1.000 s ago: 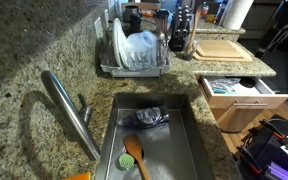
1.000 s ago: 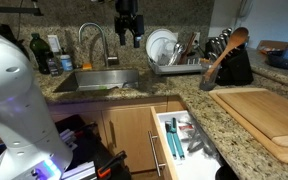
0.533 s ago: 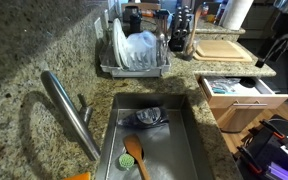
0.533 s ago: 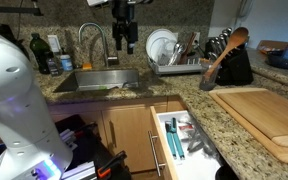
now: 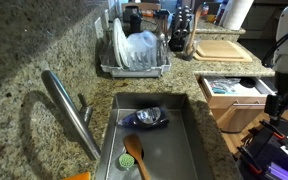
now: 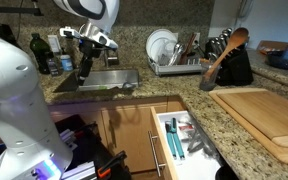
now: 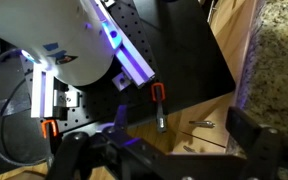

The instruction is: Close the open drawer

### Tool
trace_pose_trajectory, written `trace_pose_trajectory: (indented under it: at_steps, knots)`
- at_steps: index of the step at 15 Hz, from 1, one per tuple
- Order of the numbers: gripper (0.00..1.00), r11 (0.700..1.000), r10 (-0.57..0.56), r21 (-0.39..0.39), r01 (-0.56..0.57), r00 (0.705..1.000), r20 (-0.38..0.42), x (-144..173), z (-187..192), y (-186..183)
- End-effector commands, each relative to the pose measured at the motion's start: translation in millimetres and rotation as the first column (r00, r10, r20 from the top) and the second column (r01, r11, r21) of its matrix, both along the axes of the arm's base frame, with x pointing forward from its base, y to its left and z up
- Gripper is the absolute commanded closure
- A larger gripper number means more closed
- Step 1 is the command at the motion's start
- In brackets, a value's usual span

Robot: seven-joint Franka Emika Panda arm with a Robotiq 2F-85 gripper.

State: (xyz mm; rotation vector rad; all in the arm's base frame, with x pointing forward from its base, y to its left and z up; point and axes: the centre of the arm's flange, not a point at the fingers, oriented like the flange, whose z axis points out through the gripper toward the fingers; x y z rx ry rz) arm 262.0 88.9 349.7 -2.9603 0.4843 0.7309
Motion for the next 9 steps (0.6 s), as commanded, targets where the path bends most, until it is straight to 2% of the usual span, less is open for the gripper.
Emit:
trace_pose_trajectory:
  at_steps: [1,2,5,8,9]
  knots:
    - [0.0,0.998,0.023,-0.053,-0.023,1.0,0.002,-4,-6,7]
    - [0.0,0.99,0.002,-0.138,-0.004,1.0,-0.015,-14,-28,6]
    - [0.0,0.953,-0.035,-0.303,0.028,0.999,-0.019,-40,-69,3]
    - [0.0,0.882,-0.097,-0.465,0.073,0.995,-0.03,-49,-83,1]
    - [0.0,0.859,-0.149,-0.501,0.11,0.988,-0.039,-53,-87,0]
